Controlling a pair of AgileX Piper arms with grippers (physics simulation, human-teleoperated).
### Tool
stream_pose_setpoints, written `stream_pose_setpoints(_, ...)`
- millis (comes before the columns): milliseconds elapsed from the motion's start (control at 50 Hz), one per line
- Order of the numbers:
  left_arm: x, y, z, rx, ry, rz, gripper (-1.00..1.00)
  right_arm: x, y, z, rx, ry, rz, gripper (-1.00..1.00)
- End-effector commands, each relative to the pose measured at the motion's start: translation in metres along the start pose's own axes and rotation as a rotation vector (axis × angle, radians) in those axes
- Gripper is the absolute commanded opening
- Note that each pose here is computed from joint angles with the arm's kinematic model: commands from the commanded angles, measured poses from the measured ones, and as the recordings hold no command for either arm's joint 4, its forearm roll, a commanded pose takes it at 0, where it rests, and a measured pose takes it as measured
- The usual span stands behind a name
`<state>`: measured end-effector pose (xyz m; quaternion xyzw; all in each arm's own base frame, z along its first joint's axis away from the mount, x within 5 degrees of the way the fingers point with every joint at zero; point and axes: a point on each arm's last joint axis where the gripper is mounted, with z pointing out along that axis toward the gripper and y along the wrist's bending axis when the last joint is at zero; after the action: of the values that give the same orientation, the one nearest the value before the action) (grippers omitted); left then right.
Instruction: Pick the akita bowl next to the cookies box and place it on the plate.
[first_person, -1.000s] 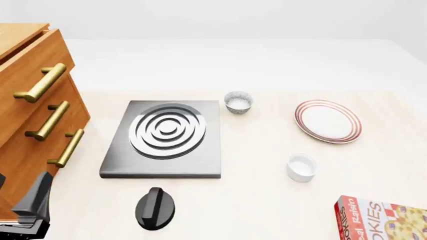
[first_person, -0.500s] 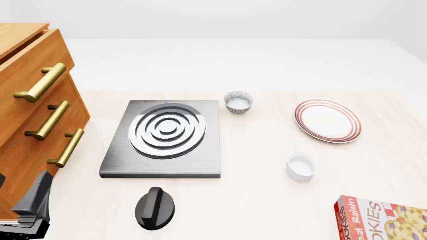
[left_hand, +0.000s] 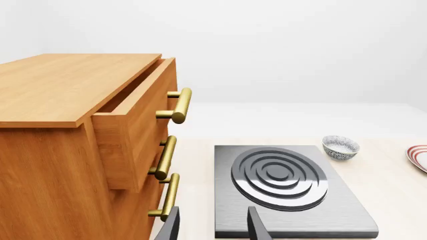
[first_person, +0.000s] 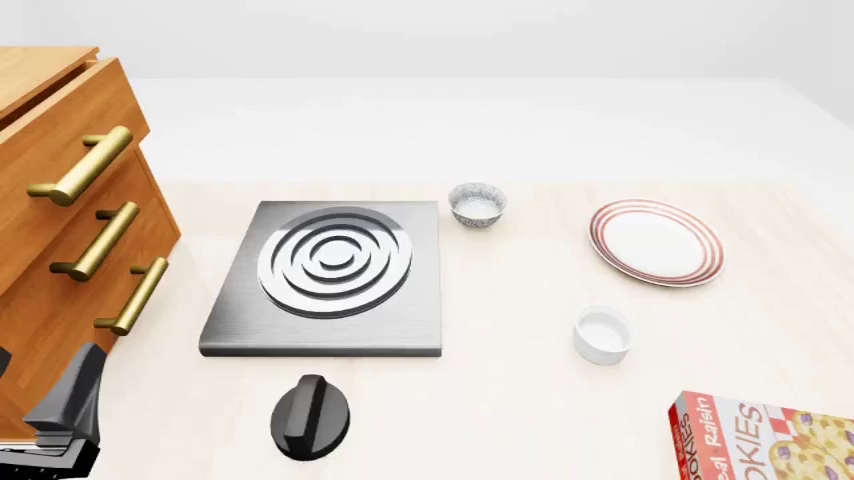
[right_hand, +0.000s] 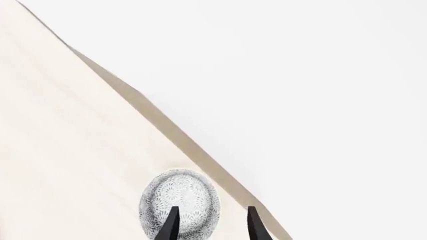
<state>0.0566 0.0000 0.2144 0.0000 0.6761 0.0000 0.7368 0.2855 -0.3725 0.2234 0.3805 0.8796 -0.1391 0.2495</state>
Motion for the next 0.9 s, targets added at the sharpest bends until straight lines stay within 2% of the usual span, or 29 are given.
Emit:
stream_pose_setpoints(20, 0.0, 0.0, 0.0, 0.0, 0.0, 0.0, 1.0, 0.007, 0.002, 0.016, -0.003, 0.016, -0.011, 1.0)
stream_pose_setpoints(440, 0.0, 0.0, 0.0, 0.0, 0.0, 0.0, 1.0, 0.023, -0.002, 0.031, -0.001, 0.046, -0.012, 1.0)
stream_pose_setpoints(900, 0.0, 0.0, 0.0, 0.0, 0.0, 0.0, 1.0, 0.037, 0.005, 0.051, -0.011, 0.082, -0.034, 1.0)
